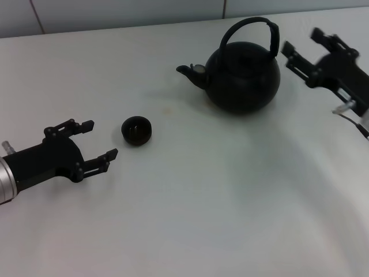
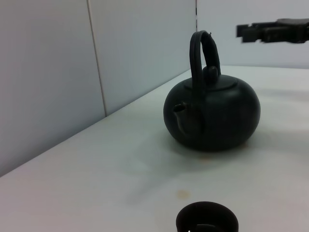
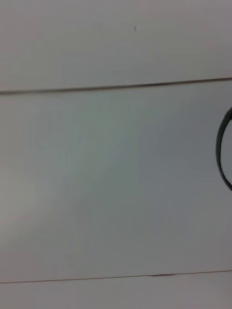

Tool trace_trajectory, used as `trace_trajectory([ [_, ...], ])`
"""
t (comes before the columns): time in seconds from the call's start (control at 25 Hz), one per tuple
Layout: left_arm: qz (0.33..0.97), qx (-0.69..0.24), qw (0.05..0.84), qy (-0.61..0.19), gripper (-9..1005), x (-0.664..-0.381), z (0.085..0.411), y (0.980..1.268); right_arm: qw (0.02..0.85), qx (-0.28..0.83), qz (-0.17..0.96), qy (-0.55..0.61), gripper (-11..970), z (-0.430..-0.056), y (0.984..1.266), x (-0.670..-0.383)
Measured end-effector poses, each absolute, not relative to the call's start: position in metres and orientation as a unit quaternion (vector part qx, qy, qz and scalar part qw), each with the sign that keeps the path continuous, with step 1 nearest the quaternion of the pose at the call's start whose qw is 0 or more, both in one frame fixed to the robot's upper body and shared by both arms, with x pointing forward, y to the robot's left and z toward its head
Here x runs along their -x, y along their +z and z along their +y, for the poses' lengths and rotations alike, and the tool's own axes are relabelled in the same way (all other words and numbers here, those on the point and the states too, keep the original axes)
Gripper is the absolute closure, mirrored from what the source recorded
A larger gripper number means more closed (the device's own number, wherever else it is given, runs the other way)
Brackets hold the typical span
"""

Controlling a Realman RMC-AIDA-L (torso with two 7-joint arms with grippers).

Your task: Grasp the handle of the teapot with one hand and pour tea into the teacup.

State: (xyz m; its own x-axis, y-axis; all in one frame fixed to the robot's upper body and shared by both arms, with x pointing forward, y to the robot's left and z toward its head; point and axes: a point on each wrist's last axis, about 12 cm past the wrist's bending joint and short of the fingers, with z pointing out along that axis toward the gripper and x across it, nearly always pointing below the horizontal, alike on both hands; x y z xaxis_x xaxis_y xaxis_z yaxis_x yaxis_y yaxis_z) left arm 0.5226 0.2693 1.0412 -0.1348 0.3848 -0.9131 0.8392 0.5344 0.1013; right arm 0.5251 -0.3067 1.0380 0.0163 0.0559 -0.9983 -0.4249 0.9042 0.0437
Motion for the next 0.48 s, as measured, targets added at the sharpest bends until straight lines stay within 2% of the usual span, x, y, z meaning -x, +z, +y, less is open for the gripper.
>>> trace_trajectory([
  [0.04,0.718,-0.426,0.502,-0.226,197,-0.522,0.27,1.042,0.708,0.126,0.67,0.185,388,-0.313,1.038,-0.511],
  [0.12,0.718,-0.425,0.502,-0.226,197,-0.521,0.271,1.041,0.71,0.135,0.663,0.195,312,-0.315,1.038,-0.502],
  [0.2,0.719,-0.424,0.502,-0.227,197,-0.518,0.272,1.041,0.696,0.186,0.655,0.227,237,-0.315,1.038,-0.484],
  [0.32,0.72,-0.423,0.501,-0.228,197,-0.516,0.274,1.04,0.668,0.225,0.663,0.252,175,-0.312,1.037,-0.48],
  [0.4,0.72,-0.421,0.5,-0.232,197,-0.511,0.274,1.038,0.611,0.29,0.679,0.285,134,-0.304,1.033,-0.477],
  [0.48,0.72,-0.421,0.5,-0.232,197,-0.511,0.274,1.038,0.592,0.311,0.685,0.291,134,-0.3,1.031,-0.477],
])
